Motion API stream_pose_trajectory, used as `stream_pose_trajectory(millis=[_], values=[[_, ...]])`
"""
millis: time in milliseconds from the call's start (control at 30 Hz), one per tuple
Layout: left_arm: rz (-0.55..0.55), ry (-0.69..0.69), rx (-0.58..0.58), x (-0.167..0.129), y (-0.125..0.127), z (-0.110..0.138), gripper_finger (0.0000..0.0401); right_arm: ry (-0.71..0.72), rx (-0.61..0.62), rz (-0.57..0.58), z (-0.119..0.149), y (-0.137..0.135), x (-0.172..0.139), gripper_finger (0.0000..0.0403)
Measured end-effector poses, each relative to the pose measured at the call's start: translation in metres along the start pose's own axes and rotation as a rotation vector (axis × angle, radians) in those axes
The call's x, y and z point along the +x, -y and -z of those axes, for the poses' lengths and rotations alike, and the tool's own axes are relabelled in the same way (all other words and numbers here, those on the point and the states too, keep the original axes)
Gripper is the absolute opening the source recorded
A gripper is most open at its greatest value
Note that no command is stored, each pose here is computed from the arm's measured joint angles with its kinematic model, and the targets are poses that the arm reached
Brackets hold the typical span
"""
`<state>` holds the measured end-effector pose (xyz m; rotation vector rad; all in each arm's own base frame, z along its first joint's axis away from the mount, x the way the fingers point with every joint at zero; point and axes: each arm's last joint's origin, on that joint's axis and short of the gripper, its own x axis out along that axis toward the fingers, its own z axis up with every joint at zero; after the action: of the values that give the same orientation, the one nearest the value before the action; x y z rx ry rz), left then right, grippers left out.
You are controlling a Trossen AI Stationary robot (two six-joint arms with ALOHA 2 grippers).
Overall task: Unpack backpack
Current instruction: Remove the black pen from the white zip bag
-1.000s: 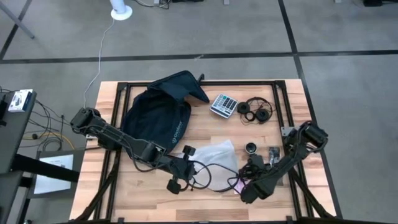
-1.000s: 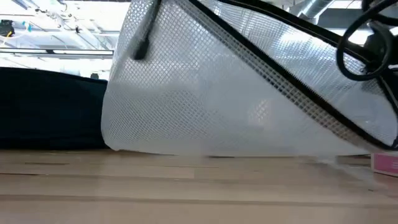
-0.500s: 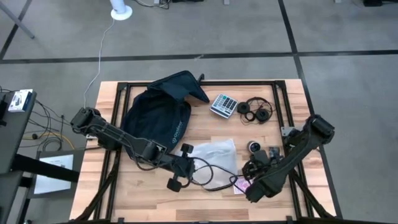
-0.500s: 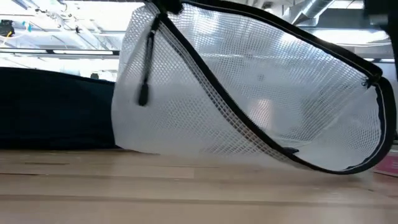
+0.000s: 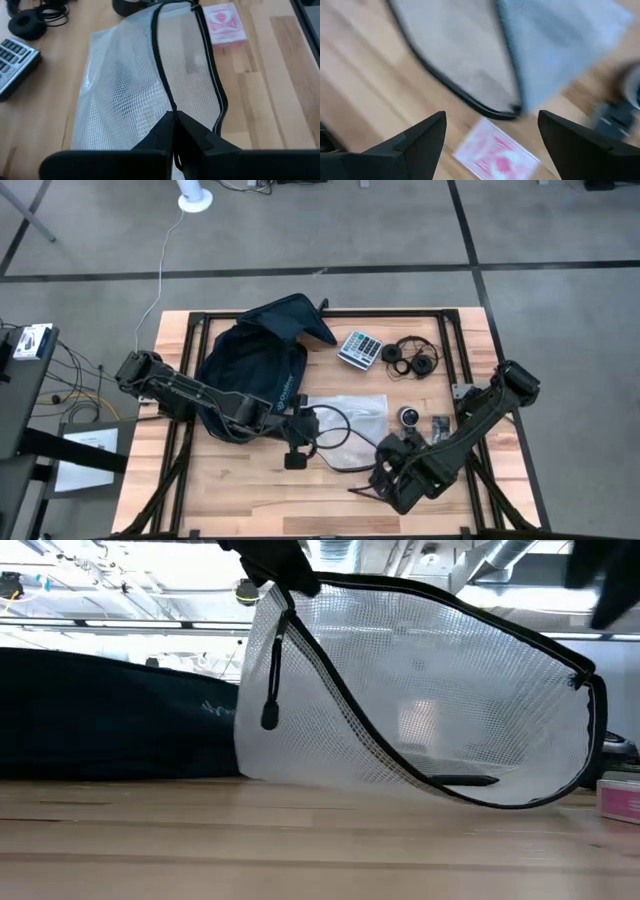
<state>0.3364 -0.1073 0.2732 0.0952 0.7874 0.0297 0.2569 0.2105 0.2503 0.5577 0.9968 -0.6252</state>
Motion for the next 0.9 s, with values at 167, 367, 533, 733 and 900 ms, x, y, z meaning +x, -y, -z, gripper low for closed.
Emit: stream_pose_trajectory(millis=[167, 367, 533, 733, 900], values=[[0.003, 0.026, -0.008, 0.000, 0.000, -0.003, 0.0000, 0.018, -0.031, -0.114, -0.007, -0.012, 0.002, 0.0306], [0.002, 0.023, -0.009, 0.000, 0.000, -0.002, 0.0000, 0.035, -0.075, -0.189, -0.009, -0.020, 0.001, 0.0305], [0.001, 0.022, -0.029, 0.000, 0.000, -0.002, 0.0000, 0.042, -0.113, -0.189, -0.010, -0.020, 0.002, 0.0283], [-0.001, 0.012, -0.026, 0.000, 0.000, -0.001, 0.0000, 0.142, -0.141, -0.141, -0.021, -0.019, 0.008, 0.0196], [-0.002, 0.014, -0.023, 0.000, 0.000, -0.001, 0.0000, 0.188, -0.200, -0.148, -0.021, -0.023, 0.010, 0.0065]])
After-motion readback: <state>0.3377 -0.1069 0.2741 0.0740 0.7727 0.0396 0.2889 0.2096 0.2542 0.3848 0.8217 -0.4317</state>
